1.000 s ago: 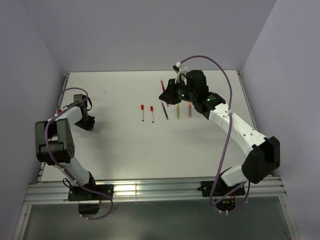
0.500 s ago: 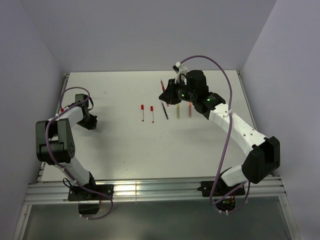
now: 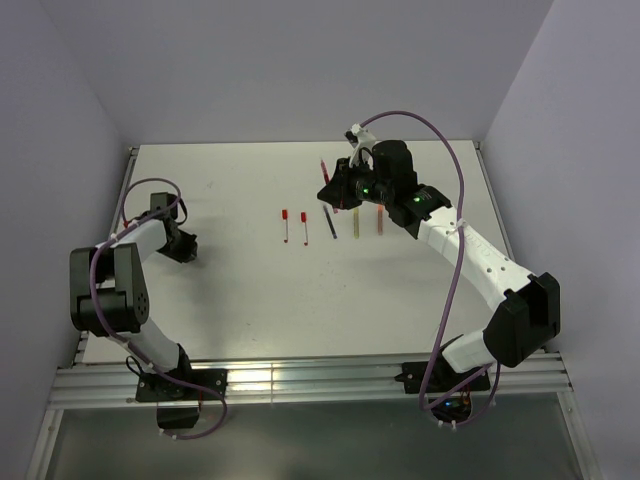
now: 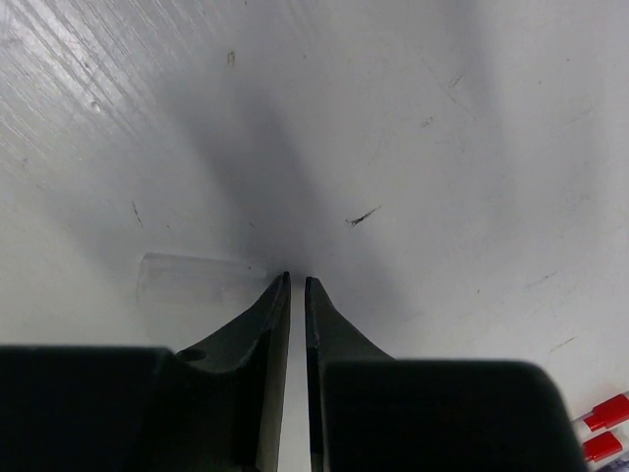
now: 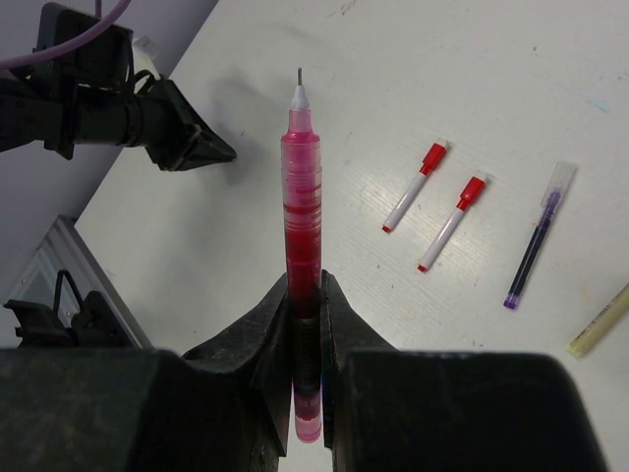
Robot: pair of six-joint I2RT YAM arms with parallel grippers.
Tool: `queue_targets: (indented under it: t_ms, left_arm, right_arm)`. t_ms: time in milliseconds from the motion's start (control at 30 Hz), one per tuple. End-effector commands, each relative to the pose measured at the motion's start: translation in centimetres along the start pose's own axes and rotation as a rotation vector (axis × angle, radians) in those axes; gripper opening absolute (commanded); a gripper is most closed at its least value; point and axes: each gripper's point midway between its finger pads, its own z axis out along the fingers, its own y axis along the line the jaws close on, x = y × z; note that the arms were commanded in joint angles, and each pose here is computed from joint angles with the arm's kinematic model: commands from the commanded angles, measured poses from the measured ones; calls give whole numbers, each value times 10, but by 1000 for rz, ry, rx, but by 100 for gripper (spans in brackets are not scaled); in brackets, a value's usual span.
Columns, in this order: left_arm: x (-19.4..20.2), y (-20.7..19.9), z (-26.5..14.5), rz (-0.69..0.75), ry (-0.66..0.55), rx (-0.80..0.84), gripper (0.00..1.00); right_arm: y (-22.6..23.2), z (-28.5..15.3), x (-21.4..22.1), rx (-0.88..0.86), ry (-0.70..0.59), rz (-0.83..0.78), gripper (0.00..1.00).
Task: Insert the pens into the pen caps
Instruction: Move the pen cap to the center of the board.
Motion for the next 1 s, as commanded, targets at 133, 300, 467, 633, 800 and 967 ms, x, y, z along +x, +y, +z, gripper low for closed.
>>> queue_targets:
  t_ms: [133,300,467,633,800,967]
  left_arm:
    - [24,16,-5,48,83,-28,16]
    - [15,-6,-22,33,55,43,23]
    - [7,-17,-44,-45,13,57,34]
    - [1,-14,-68,-217,-44,66,45]
    - [-7,-8,-77,-374,-79,9,40]
    - [-5,-2,-73,-472,-67,-69,41]
  right_arm:
    - [6,-6,-11,-19,-29,-22,0]
    - [5,-7,-12,-13,-34,-24,0]
    - [5,-9,-13,-6,-38,-26,0]
    - [7,-10,-14,-14,-43,-28,0]
    - [7,-10,-15,-17,-45,-30,0]
    - [11,-14,-17,-27,-56,-33,0]
